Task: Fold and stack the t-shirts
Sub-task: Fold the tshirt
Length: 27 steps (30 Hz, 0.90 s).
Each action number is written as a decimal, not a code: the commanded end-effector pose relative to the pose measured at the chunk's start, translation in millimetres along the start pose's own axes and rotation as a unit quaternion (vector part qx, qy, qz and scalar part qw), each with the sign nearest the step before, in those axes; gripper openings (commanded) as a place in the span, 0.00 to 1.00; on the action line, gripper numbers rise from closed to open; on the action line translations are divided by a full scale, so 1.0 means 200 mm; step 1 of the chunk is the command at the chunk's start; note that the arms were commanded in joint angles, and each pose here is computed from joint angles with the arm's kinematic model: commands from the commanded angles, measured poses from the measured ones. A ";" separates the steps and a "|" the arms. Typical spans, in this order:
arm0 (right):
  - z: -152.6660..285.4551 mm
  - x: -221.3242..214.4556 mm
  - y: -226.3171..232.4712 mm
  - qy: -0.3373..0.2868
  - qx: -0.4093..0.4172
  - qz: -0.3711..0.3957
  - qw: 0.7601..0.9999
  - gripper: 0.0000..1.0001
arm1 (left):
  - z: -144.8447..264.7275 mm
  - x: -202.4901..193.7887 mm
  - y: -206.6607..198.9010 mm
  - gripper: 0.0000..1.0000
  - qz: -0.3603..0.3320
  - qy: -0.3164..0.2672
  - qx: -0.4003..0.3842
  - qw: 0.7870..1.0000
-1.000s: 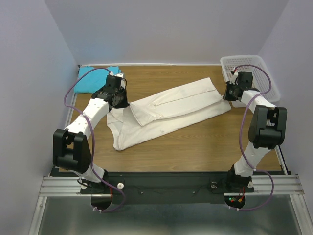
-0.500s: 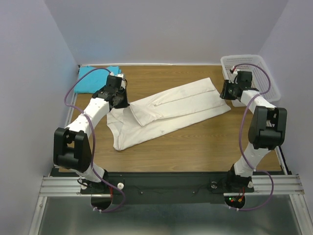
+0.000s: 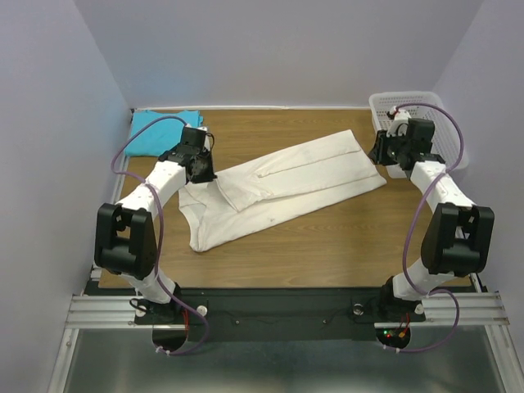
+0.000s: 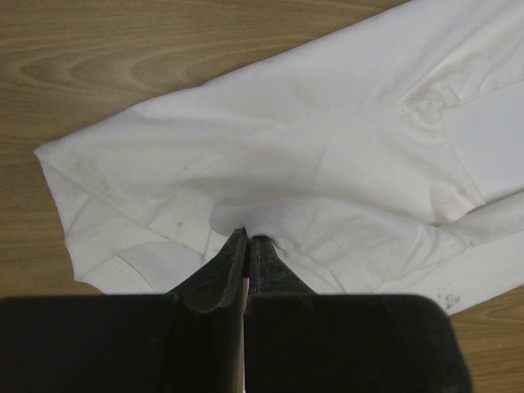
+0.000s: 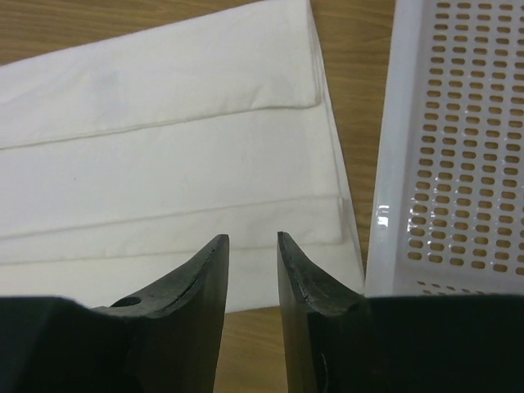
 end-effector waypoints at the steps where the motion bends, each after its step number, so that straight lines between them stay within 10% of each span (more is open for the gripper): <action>1: 0.04 0.03 0.04 -0.029 0.024 0.029 0.999 0.36 | 0.01 0.12 -0.04 0.10 0.000 -0.034 -0.010 0.999; 9: 0.06 -0.04 0.26 -0.032 0.137 0.052 0.989 0.36 | -0.05 0.25 -0.07 0.59 0.006 -0.056 -0.002 0.998; 18: 0.15 -0.07 0.90 -0.077 0.408 0.207 0.886 0.46 | 0.28 0.57 -0.13 0.60 0.004 -0.177 -0.052 0.983; 22: 0.13 -0.11 1.30 -0.103 0.482 0.338 0.801 0.50 | 0.39 0.31 -0.11 0.62 0.019 -0.143 -0.120 0.982; 27: -0.08 -0.02 1.55 -0.091 0.416 0.454 0.783 0.51 | 0.46 -0.13 -0.01 0.61 0.115 -0.080 -0.171 0.975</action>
Point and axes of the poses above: each gripper's point midway between its finger pads, its own z axis back along the fingers, its own y axis along the line the jaws close on, x = y × z, the point moved 3 cm from there along z, back along the fingers, and after that the axes turned 14 degrees about z, right-handed, at the moved point
